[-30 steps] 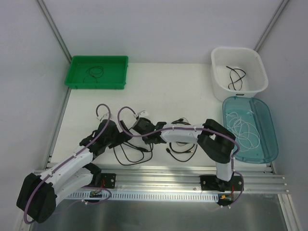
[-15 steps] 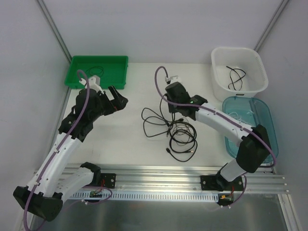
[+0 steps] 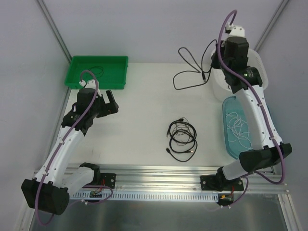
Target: Untangle the cables
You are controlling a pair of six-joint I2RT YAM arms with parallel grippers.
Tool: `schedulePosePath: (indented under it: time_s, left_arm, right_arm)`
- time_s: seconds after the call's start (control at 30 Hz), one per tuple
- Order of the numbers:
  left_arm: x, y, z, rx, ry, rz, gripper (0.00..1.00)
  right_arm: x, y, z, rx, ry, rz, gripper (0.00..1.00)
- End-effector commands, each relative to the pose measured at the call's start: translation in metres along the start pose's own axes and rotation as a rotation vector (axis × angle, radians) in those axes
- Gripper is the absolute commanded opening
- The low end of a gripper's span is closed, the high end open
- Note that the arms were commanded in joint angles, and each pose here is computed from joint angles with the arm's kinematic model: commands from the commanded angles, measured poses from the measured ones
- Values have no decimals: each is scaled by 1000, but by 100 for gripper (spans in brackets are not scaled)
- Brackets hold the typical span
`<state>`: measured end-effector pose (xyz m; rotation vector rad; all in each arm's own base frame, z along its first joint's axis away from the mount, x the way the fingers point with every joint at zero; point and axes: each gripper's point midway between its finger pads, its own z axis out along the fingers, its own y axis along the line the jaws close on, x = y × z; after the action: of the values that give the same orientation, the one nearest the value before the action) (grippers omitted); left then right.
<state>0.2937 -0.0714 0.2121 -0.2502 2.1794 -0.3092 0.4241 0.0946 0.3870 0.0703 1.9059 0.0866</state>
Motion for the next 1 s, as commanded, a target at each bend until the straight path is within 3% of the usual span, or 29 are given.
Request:
schedulePosePath:
  time_s: [0.0, 0.33, 0.57, 0.73, 0.8, 0.83, 0.93, 0.97]
  left_arm:
    - [-1, 13, 4, -45, -11, 48, 99]
    - [4, 21, 10, -82, 9, 77, 99]
    - [7, 27, 15, -108, 27, 85, 99]
    - [12, 25, 20, -97, 54, 87, 99]
    - [14, 23, 22, -89, 67, 87, 99]
    - [14, 23, 22, -87, 69, 85, 99]
    - [17, 20, 25, -70, 85, 80, 99]
    - [18, 20, 25, -70, 87, 80, 99]
  right_arm:
    - [-54, -23, -5, 30, -125, 7, 1]
    - [-101, -131, 57, 218, -287, 81, 1]
    - [-76, -212, 113, 338, -283, 178, 1]
    - [-20, -285, 148, 455, -206, 300, 2]
    - [3, -300, 158, 480, -159, 335, 9]
    - [23, -308, 167, 494, -112, 339, 24]
    - [47, -312, 174, 504, -45, 327, 51]
    - [48, -310, 174, 495, -44, 331, 55]
